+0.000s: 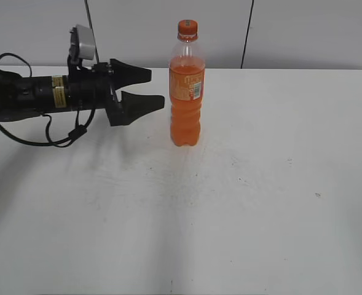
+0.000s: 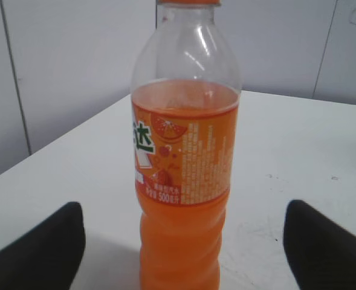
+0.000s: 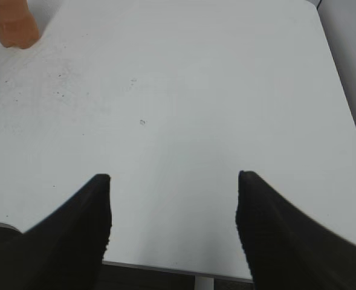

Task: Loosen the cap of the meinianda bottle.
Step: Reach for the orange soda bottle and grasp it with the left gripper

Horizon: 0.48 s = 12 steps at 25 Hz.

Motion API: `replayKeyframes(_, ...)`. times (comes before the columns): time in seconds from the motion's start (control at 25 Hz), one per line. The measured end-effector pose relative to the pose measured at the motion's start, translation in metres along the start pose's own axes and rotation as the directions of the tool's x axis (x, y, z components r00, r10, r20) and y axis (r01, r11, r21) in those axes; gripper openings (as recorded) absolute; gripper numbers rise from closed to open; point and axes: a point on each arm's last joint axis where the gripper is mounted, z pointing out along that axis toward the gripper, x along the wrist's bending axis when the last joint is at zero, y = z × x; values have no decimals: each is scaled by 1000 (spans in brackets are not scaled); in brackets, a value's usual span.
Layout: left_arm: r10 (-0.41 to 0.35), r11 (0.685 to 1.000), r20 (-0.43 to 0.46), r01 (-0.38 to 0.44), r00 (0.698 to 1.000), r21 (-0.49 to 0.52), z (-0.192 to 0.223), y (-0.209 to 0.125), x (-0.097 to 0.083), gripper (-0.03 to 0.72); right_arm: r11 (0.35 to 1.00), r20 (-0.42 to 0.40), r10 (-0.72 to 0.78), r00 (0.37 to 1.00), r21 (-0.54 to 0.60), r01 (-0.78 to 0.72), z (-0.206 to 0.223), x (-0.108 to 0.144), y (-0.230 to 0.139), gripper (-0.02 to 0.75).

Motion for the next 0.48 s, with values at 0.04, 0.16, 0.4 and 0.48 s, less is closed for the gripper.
replayKeyframes(0.04, 3, 1000, 20, -3, 1000, 2, 7, -1, 4, 608, 1000, 0, 0, 1000, 0, 0, 0, 0, 0, 491)
replayKeyframes(0.16, 2, 1000, 64, -2, 998, 0, 26, -5, 9, 607, 1000, 0, 0, 1000, 0, 0, 0, 0, 0, 491)
replayKeyframes(0.4, 7, 1000, 115, -6, 993, -9, 58, -11, 10, 599, 1000, 0, 0, 1000, 0, 0, 0, 0, 0, 491)
replayKeyframes(0.48, 0, 1000, 115, 1, 993, -8, 68, -12, 12, 593, 1000, 0, 0, 1000, 0, 0, 0, 0, 0, 491)
